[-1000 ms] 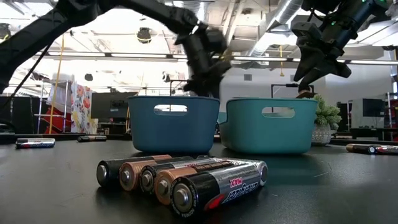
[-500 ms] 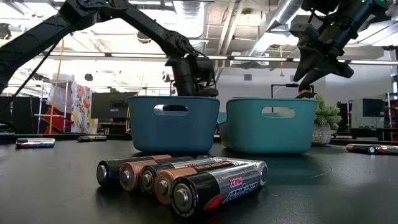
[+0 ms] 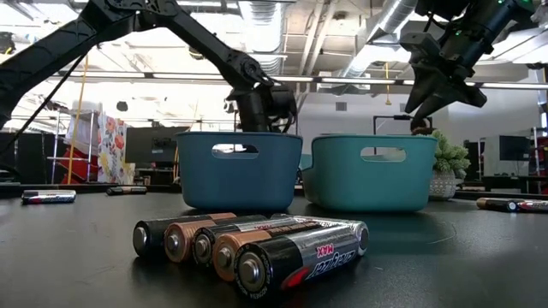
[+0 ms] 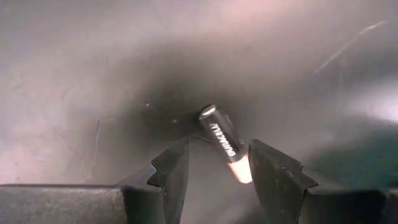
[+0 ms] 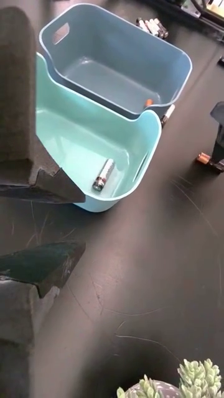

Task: Sort batteries
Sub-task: Put the black battery into the blue bin, then adjust the blue bin

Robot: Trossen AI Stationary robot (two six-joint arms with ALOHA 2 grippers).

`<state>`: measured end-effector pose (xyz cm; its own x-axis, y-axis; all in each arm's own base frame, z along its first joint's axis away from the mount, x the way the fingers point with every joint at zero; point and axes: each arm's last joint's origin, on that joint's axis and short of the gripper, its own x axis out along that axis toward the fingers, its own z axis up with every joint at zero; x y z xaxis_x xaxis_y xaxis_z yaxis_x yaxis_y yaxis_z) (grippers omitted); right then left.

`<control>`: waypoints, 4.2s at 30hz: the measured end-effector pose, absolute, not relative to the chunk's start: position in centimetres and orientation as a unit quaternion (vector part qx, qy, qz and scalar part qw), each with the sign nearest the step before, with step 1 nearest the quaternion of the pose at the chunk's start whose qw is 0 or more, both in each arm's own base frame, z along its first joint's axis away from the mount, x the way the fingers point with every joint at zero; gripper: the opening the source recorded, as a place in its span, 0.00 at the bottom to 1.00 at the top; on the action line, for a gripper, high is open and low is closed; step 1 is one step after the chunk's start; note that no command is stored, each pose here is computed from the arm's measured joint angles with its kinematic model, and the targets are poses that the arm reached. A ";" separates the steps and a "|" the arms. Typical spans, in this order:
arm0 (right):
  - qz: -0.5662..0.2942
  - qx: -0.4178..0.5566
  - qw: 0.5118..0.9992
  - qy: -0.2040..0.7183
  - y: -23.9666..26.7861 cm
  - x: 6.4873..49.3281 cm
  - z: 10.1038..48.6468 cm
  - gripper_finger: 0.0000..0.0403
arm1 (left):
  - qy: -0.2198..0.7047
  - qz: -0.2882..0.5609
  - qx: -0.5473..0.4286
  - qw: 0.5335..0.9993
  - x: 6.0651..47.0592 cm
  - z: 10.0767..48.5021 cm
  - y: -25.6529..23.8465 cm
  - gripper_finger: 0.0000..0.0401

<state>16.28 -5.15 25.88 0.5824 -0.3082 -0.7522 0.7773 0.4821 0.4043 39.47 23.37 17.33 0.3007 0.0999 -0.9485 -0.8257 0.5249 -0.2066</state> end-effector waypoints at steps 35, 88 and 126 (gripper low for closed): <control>-0.336 0.376 0.806 0.311 -5.1 16.3 25.9 0.32 | 0.535 0.294 -0.242 0.754 38.5 18.7 23.4 0.10; -0.292 0.291 0.832 0.372 -4.3 16.1 25.5 0.32 | 0.551 0.147 -0.186 0.800 36.8 17.0 2.7 0.11; -0.290 0.291 0.833 0.372 -4.3 16.1 25.5 0.32 | 0.530 0.158 -0.088 0.829 39.0 26.4 4.5 0.35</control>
